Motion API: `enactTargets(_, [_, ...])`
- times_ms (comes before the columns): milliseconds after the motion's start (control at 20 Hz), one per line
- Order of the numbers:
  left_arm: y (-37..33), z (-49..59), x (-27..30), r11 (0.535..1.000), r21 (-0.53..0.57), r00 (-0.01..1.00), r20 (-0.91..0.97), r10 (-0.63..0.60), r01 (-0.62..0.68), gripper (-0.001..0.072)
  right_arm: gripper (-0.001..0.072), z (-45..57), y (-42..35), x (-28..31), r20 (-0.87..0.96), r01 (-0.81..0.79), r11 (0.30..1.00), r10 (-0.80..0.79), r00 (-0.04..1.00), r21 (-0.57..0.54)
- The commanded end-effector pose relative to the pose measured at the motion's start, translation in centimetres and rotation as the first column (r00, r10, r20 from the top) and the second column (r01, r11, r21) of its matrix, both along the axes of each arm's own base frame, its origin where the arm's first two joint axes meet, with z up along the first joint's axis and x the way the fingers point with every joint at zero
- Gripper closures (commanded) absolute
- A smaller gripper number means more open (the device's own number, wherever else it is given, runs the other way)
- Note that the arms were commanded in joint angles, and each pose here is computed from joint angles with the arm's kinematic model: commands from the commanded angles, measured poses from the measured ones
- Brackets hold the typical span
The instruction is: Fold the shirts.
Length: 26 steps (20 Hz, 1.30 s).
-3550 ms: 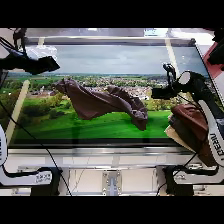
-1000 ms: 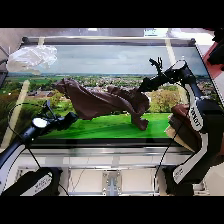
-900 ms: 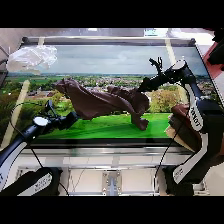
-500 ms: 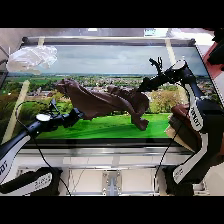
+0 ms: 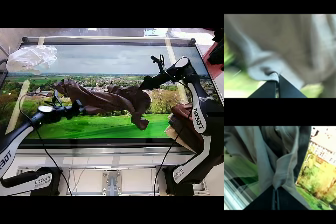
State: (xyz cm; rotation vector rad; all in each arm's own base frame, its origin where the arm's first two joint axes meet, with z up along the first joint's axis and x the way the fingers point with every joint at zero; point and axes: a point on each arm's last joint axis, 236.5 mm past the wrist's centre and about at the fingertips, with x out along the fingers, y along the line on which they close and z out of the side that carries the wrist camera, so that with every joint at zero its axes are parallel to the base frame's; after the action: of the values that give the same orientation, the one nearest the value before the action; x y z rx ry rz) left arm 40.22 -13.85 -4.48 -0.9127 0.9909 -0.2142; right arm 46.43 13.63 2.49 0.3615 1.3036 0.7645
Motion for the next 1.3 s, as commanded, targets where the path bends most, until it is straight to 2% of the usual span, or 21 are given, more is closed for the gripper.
enactTargets(0, [2.5,11.7,4.8,1.0,-0.014,0.961,0.275,0.024,-0.021,0.0691,0.0686,4.3,-2.5,-1.3,0.061,0.024,0.998,-0.02,0.998,-0.065])
enactTargets(150, [7.2,26.6,4.4,0.994,0.046,0.805,0.591,0.052,-0.098,0.0692,0.0686,11.2,-4.4,-3.0,0.184,0.096,0.993,-0.082,0.98,-0.07])
enactTargets(300, [10.3,38.6,-1.0,0.971,0.107,0.6,0.799,0.043,-0.213,0.0692,0.0686,19.0,-5.2,-6.1,0.35,0.162,0.985,-0.129,0.928,-0.066])
enactTargets(400, [10.0,42.9,-5.3,0.948,0.186,0.504,0.863,-0.033,-0.257,0.0692,0.0686,24.4,-4.9,-9.5,0.475,0.194,0.979,-0.143,0.868,-0.06])
enactTargets(500, [9.1,46.0,-9.2,0.916,0.265,0.427,0.896,-0.12,-0.3,0.0692,0.0687,29.9,-4.3,-13.4,0.615,0.23,0.972,-0.159,0.773,-0.038])
enactTargets(650, [8.6,51.5,-14.3,0.862,0.295,0.283,0.941,-0.187,-0.412,0.0693,0.0688,37.8,-4.4,-19.0,0.816,0.331,0.943,-0.218,0.536,0.035])
enactTargets(750, [7.8,53.9,-16.6,0.845,0.316,0.23,0.944,-0.235,-0.432,0.0693,0.069,41.2,-5.6,-21.6,0.89,0.402,0.913,-0.236,0.39,0.066])
enactTargets(850, [7.5,55.2,-17.5,0.839,0.316,0.202,0.947,-0.25,-0.444,0.0693,0.069,41.7,-6.3,-22.5,0.898,0.443,0.893,-0.253,0.359,0.075])
enactTargets(950, [8.7,54.3,-15.9,0.823,0.331,0.253,0.938,-0.235,-0.462,0.0694,0.0691,41.1,-7.1,-21.2,0.892,0.465,0.883,-0.256,0.373,0.059])
enactTargets(1050, [10.3,49.2,-11.1,0.827,0.4,0.45,0.869,-0.206,-0.395,0.0694,0.069,39.1,-8.0,-17.8,0.861,0.481,0.876,-0.267,0.433,0.03])
enactTargets(1150, [11.0,41.4,-6.0,0.85,0.474,0.669,0.711,-0.217,-0.229,0.0694,0.069,35.3,-8.7,-13.0,0.791,0.477,0.879,-0.285,0.541,-0.01])
enactTargets(1250, [11.2,34.7,-1.2,0.872,0.481,0.788,0.57,-0.234,-0.09,0.0694,0.0689,29.6,-8.8,-7.8,0.675,0.448,0.893,-0.31,0.669,-0.034])
